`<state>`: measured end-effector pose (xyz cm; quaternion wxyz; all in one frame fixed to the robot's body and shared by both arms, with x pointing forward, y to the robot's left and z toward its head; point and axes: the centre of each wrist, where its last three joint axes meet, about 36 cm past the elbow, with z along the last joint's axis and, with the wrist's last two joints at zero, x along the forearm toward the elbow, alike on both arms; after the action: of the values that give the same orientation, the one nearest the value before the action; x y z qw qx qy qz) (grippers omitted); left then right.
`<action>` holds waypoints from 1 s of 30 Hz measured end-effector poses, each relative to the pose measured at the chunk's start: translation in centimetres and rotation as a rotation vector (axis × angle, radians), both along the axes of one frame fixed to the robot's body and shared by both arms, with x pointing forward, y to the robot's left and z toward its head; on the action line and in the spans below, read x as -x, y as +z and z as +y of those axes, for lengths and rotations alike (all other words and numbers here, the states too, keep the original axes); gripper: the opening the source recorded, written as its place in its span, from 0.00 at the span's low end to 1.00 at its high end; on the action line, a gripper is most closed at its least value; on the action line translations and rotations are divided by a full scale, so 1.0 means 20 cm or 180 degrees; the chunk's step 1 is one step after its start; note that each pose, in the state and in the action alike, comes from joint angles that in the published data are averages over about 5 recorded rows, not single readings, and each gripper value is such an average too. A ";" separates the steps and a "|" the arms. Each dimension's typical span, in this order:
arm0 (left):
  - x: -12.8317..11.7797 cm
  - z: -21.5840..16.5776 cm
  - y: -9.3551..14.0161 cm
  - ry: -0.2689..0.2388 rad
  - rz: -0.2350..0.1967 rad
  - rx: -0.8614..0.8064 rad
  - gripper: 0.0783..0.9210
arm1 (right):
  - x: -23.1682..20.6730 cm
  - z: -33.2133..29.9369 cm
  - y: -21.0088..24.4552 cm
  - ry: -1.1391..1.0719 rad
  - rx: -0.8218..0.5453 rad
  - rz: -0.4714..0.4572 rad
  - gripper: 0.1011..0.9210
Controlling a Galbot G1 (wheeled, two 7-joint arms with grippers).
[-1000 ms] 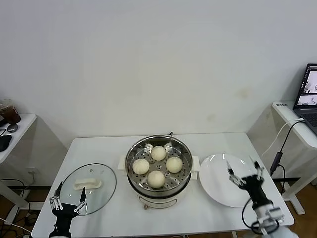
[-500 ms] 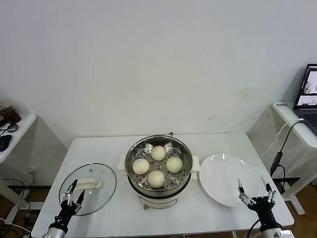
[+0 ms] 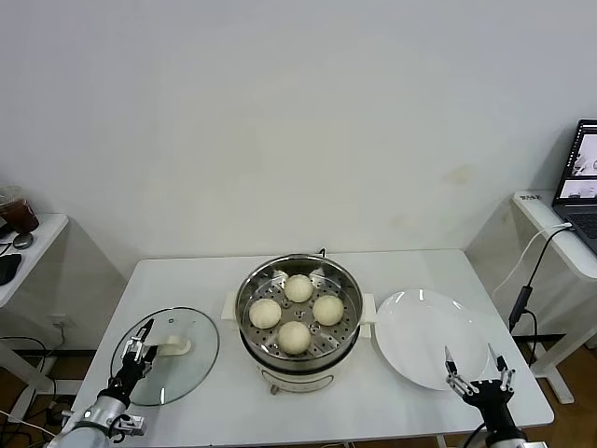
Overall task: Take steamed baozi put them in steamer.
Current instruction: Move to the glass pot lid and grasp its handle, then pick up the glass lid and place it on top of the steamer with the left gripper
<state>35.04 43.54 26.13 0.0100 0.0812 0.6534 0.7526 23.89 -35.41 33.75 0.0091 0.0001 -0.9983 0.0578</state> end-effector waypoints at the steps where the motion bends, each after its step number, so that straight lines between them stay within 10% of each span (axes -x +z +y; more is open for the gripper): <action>1: -0.01 0.00 0.00 -0.0001 0.0006 -0.0010 0.87 | 0.00 0.00 0.00 0.0002 -0.0003 0.0008 0.88; 23: -0.07 0.05 -0.02 -0.0013 0.0085 0.0210 0.16 | 0.01 0.06 -0.03 0.0114 -0.0033 0.0108 0.88; 30: 0.00 0.05 0.08 0.0066 -0.0091 0.0394 0.10 | 0.00 0.05 -0.02 0.0158 0.0002 0.0100 0.88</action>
<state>35.10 44.64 27.69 0.0165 0.0628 0.6993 0.7119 23.81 -34.32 33.36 0.0234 0.0258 -0.9977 0.0583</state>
